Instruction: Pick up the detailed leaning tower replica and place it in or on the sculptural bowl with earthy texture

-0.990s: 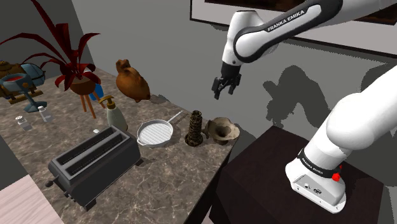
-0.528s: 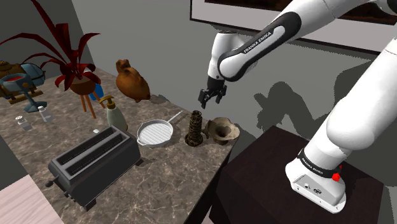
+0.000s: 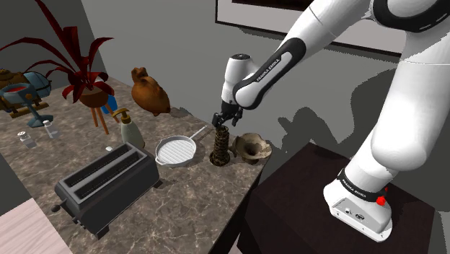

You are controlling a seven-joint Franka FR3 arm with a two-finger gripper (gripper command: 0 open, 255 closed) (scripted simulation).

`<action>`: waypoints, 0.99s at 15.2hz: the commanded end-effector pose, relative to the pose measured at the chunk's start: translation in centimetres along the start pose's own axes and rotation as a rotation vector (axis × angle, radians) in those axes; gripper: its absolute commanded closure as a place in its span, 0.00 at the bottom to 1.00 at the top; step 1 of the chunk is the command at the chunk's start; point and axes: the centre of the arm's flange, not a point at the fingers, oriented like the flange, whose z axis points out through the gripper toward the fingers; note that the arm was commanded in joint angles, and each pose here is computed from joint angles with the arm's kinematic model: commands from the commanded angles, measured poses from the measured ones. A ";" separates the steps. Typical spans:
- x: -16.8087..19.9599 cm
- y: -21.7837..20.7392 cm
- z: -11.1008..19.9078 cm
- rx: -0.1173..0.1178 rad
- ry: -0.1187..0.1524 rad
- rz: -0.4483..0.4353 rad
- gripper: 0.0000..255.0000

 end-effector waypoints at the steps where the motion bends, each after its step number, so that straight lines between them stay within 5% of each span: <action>1: 0.0 -0.2 1.3 0.000 0.001 0.001 0.00; 5: 0.0 -0.2 3.7 0.000 0.001 0.001 0.00; 13: 0.0 -0.2 3.7 0.000 0.001 0.001 0.00; 14: 0.0 -0.2 3.7 0.000 0.001 0.001 1.00; 15: 0.0 -0.2 3.7 0.000 0.001 0.001 1.00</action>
